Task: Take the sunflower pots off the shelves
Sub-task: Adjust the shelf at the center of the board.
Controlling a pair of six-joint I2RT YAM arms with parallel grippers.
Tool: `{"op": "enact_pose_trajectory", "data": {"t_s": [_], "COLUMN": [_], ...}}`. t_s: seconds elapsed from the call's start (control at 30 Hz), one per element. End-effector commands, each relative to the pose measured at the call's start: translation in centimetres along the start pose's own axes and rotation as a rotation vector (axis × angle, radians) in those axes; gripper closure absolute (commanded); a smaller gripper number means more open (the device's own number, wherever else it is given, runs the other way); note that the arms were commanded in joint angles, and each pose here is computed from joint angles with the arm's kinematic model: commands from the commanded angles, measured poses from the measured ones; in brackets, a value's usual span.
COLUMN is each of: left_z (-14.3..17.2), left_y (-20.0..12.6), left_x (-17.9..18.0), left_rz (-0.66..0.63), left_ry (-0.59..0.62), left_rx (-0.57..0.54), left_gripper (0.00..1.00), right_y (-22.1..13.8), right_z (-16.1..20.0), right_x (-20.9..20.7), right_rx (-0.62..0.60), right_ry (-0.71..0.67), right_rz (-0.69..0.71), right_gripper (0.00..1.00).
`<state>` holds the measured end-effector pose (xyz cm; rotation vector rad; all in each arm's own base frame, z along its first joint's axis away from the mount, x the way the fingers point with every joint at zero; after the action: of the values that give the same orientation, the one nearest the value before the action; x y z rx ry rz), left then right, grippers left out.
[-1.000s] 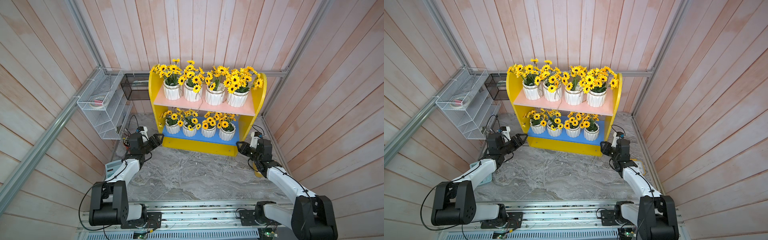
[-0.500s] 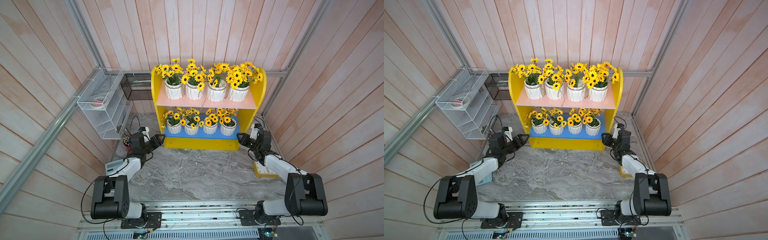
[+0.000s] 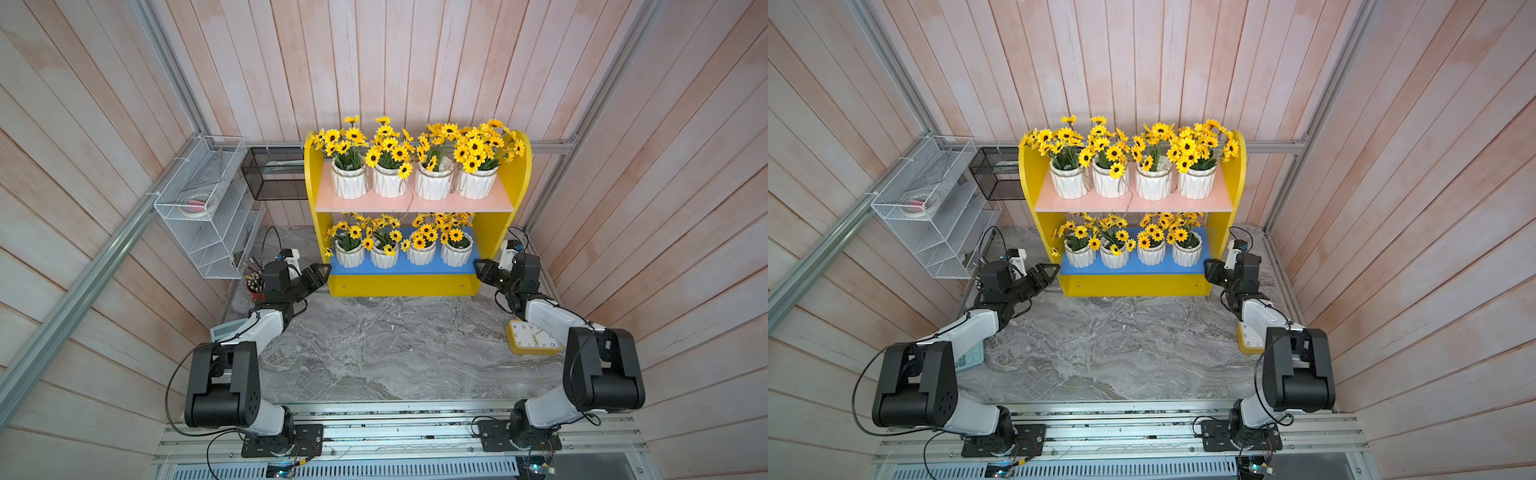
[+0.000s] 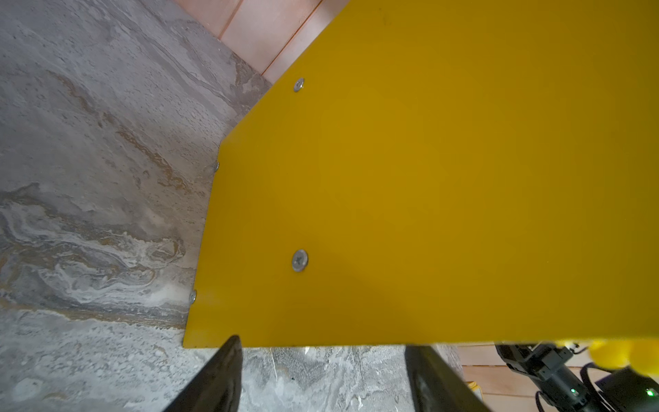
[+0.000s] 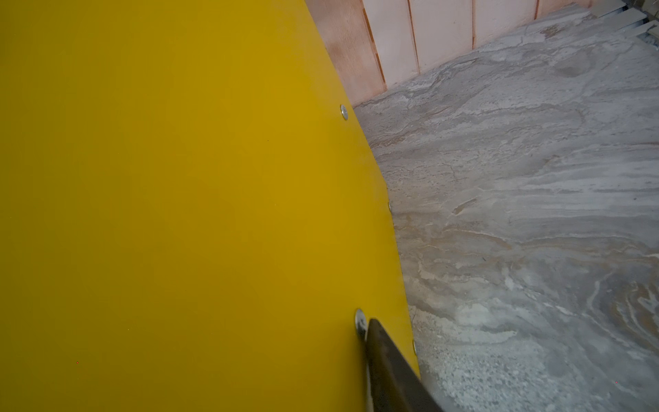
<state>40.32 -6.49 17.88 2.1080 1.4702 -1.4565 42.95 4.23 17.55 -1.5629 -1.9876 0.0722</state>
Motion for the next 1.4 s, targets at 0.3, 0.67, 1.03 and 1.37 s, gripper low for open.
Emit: {"op": "enact_pose_trajectory", "data": {"t_s": [0.3, 0.67, 1.03, 1.37], "left_z": [-2.4, -4.0, -4.4, -3.4], "left_y": [1.8, 3.7, 4.1, 0.2], "left_x": [-0.5, -0.5, -0.4, -1.2], "left_rz": [0.018, 0.016, 0.007, -0.028], "left_ry": [0.025, 0.063, 0.071, 0.064], "left_rx": [-0.041, -0.05, -0.048, -0.114], "left_gripper": [0.29, 0.36, 0.38, 0.19], "right_y": [1.5, 1.3, 1.4, -0.8], "right_z": [-2.3, -1.4, -1.7, -1.2], "right_x": [-0.2, -0.1, 0.0, 0.7], "right_rx": [-0.074, -0.059, -0.048, -0.023], "right_ry": [0.027, 0.049, 0.033, 0.047], "right_rz": [-0.035, -0.051, -0.051, -0.032], "right_gripper": [0.55, 0.55, 0.55, 0.36]}}
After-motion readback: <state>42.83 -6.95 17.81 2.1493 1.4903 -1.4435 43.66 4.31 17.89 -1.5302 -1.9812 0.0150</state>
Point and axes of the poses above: each gripper's point midway between its finger pads, its own y axis out along the fingers, its own x axis along the line the jaws close on, z = x × y, the point moved 3 cm from there along -y, back along the fingers, and after that the axes turned 6 degrees about -y, right-handed, at the moved point
